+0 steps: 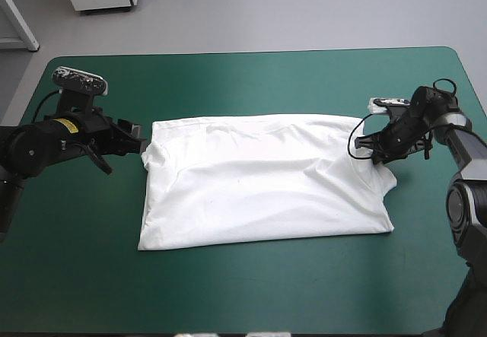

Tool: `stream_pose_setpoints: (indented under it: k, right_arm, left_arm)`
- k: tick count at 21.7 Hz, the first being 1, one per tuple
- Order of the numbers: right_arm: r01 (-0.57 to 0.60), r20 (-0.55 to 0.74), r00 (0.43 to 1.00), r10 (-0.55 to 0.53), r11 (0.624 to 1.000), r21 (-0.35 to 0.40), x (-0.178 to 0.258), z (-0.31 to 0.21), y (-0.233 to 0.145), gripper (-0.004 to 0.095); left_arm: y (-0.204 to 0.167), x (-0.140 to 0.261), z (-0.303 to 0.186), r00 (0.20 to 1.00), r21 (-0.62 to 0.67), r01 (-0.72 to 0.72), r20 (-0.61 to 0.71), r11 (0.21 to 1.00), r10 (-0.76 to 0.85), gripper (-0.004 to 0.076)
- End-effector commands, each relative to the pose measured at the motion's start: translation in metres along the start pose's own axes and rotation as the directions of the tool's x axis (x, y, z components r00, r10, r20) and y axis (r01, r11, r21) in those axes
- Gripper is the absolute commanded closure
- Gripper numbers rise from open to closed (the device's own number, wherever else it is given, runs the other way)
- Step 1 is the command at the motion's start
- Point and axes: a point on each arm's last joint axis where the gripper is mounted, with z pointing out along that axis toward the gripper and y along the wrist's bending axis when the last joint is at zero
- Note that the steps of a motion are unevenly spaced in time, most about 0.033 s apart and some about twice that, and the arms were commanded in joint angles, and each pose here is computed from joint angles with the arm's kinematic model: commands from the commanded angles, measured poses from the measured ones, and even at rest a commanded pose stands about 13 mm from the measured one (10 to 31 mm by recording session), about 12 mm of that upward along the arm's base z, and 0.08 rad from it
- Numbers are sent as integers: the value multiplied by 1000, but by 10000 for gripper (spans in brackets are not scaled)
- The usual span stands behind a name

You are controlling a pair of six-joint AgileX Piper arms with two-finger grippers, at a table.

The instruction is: Fold the cloth

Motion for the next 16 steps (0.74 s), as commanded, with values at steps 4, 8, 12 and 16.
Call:
stream_pose_setpoints:
  k: [4,8,12,16]
  right_arm:
    - [19,31,999,-18,999,-46,-6,-34,10,921]
    - [40,133,991,-31,997,-59,-9,-81,23,920]
    - [91,182,980,-74,992,-89,-1,-106,48,920]
    - [208,162,969,-184,967,-146,3,-98,95,921]
  left_arm:
    - [-3,-10,-16,996,8,1,86,1000,-2,293]
    - [-4,-8,-17,998,12,0,68,1000,-1,294]
    - [-4,-9,-21,996,8,-1,93,1000,0,294]
    - [-4,-9,-23,995,7,-1,99,1000,1,294]
